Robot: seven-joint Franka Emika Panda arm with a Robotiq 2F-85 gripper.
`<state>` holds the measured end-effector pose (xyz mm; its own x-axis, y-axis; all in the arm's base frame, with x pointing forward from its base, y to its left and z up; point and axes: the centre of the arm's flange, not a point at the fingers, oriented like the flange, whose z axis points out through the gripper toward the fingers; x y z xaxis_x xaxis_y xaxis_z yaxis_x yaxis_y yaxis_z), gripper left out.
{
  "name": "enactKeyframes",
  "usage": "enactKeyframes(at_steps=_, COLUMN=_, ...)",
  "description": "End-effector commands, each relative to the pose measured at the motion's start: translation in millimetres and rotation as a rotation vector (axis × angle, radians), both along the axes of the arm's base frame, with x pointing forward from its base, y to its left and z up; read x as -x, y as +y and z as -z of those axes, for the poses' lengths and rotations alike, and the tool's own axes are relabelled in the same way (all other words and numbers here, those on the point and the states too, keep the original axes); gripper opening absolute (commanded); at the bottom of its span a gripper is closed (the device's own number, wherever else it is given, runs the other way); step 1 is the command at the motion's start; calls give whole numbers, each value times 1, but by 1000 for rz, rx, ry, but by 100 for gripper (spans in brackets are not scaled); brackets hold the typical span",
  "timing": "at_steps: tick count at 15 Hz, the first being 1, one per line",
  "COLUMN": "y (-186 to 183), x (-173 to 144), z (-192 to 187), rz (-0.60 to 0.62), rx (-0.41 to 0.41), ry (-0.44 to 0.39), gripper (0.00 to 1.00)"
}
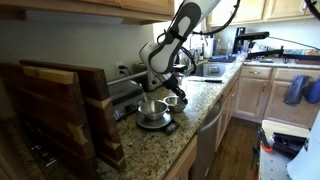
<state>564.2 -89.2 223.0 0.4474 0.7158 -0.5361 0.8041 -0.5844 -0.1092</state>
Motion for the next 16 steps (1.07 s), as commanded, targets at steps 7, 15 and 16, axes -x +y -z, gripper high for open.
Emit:
enactKeyframes(at_steps=7, y=11, x=13, z=-7, rz=-115, rx=99, ry=-21, gripper=2)
enactKeyframes(at_steps=15, y=12, x=11, z=-9, rz=-84, rx=35, ry=-51, gripper=2)
enactKeyframes(at_steps=16, y=13, x=10, z=-10, rz=-82, rx=27, ry=-59, gripper=2)
